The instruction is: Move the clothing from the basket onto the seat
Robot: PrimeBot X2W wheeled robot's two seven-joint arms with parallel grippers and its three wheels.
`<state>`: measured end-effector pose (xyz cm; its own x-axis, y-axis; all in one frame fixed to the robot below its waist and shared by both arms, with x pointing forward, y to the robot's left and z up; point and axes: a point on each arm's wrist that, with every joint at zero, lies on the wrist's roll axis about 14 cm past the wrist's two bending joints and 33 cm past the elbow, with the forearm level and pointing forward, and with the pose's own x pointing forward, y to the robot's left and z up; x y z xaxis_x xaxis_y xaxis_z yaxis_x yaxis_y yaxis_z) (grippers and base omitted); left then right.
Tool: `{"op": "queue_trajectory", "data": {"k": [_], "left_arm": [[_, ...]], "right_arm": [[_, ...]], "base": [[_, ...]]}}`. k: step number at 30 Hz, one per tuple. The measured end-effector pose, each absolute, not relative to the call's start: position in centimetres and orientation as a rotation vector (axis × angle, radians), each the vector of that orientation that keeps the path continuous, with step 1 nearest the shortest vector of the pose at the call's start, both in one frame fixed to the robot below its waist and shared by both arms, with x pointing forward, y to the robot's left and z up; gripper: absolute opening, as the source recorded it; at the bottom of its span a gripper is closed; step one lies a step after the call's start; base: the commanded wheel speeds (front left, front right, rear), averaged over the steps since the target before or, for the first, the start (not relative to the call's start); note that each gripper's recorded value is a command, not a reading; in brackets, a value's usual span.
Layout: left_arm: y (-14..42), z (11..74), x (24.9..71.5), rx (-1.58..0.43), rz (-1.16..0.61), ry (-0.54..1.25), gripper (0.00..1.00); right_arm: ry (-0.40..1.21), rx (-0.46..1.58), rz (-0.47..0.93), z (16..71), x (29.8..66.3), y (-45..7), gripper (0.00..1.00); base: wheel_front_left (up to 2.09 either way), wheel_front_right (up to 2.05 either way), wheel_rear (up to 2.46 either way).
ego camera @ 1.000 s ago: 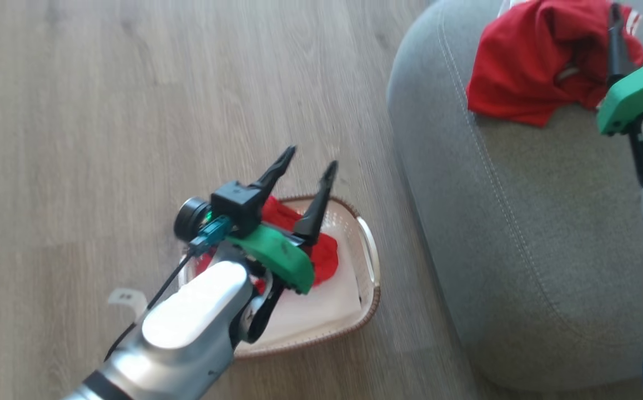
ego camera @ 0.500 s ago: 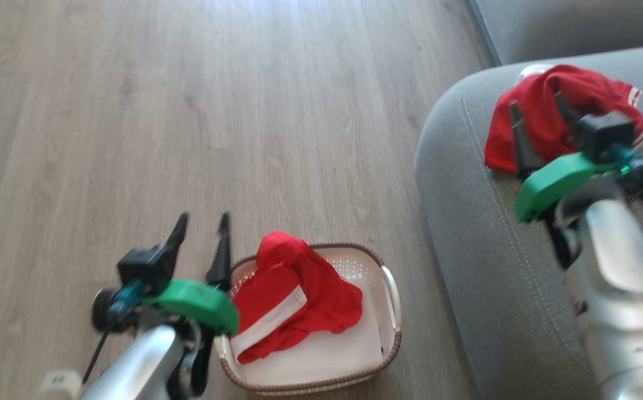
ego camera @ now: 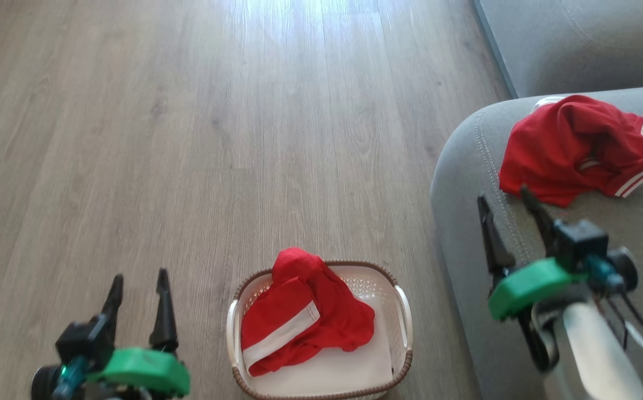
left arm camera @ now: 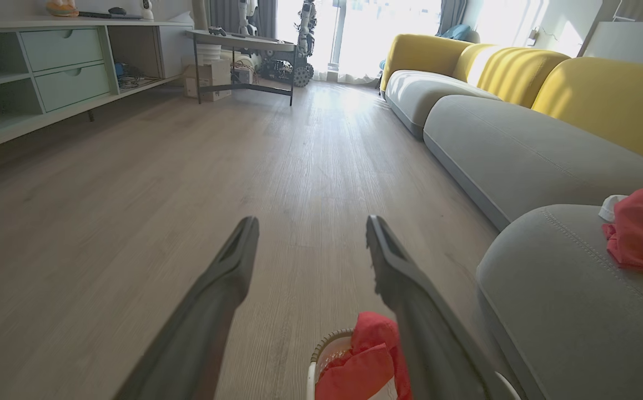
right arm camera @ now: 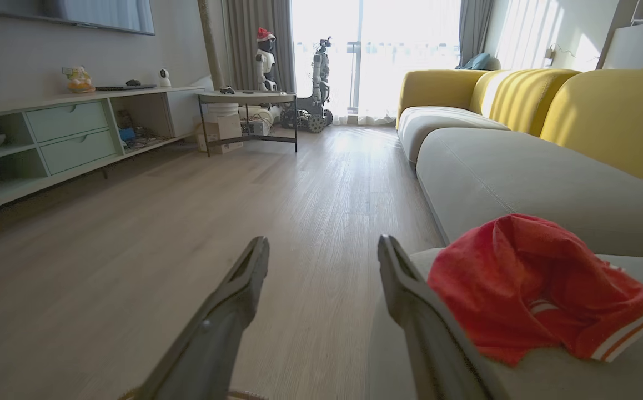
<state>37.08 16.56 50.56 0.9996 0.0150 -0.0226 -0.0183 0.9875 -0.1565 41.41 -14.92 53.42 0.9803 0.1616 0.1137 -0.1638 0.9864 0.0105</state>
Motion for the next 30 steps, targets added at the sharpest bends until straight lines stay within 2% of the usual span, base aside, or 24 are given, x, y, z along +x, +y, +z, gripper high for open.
{"op": "queue_trajectory", "data": {"k": [9, 30], "left_arm": [[18.7, 48.8, 33.1, -0.170, 0.097, 0.057, 1.00], [19.0, 48.6, 32.7, -0.165, 0.088, 0.054, 1.00]], "right_arm": [[-0.111, 0.085, 0.164, 52.7, 38.0, -14.7, 1.00], [-0.089, 0.115, 0.137, 52.4, 36.5, -15.6, 1.00]], "base": [[0.00, 0.00, 0.00], [0.00, 0.00, 0.00]]}}
